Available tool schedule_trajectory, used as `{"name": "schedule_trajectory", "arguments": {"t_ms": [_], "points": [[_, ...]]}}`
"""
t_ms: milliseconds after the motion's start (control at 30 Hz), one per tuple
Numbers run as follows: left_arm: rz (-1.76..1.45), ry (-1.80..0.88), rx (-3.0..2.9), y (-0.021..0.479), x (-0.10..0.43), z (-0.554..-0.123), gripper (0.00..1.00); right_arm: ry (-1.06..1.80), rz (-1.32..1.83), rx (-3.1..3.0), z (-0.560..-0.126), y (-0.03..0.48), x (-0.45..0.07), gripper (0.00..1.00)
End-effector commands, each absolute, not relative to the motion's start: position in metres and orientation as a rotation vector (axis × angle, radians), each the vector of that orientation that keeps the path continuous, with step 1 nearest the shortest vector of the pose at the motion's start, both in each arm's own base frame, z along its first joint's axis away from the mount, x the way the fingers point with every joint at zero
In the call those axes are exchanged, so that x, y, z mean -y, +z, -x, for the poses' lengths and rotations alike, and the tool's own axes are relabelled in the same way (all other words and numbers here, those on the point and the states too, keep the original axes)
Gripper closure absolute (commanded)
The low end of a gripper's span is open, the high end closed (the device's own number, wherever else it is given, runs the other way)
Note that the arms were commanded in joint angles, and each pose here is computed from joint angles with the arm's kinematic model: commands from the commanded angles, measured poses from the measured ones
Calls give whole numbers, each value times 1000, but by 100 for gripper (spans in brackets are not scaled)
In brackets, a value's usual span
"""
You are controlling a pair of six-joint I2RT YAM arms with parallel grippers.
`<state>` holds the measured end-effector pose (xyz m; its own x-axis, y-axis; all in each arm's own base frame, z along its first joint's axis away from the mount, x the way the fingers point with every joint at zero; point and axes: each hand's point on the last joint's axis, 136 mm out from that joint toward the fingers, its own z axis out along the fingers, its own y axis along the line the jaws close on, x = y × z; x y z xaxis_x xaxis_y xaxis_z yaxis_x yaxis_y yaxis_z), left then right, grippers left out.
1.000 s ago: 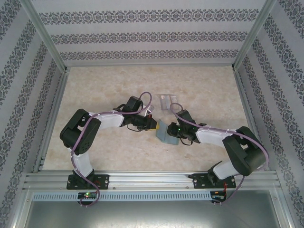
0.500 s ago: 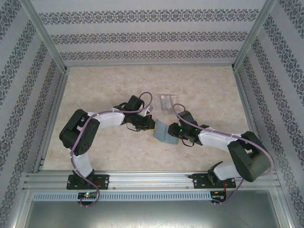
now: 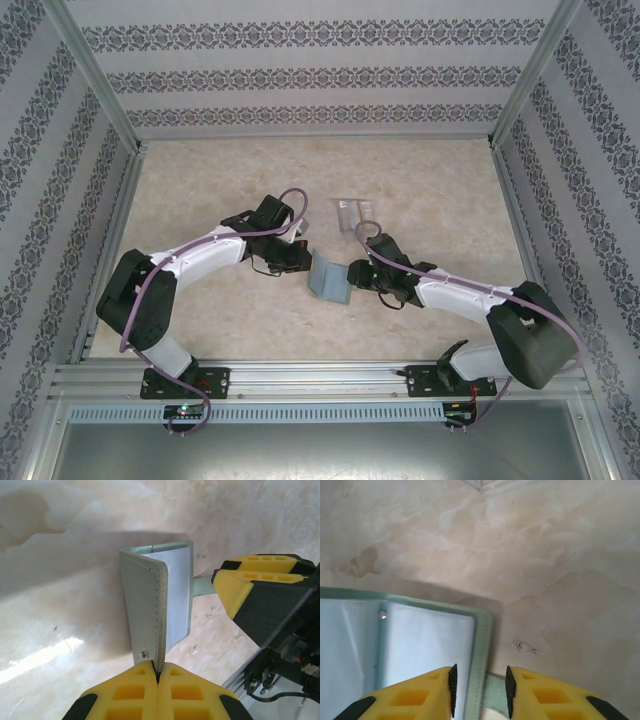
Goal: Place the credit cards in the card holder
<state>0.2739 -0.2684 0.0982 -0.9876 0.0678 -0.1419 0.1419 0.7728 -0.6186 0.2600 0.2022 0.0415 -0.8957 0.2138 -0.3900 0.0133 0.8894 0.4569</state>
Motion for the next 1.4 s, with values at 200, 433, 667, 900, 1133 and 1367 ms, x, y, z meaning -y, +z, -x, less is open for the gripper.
{"name": "schedule_trajectory", "arguments": {"t_ms": [200, 433, 667, 900, 1133, 1367], "points": [[-49, -742, -2996, 98, 231, -262, 100, 933, -141, -2654, -270, 58, -256, 55], [117, -247, -3043, 109, 155, -263, 100, 1108, -150, -2657, -277, 80, -297, 54], [111, -299, -3041, 110, 163, -265, 100, 1105, -128, -2655, -287, 79, -308, 53], [8, -641, -3017, 99, 210, -277, 100, 1098, -148, -2660, -286, 74, -304, 53], [-9, -699, -3076, 77, 234, -283, 100, 1167, -215, -2683, -282, 61, -307, 52], [-32, -842, -3043, 79, 253, -286, 100, 1319, -337, -2688, -282, 42, -316, 60]]}}
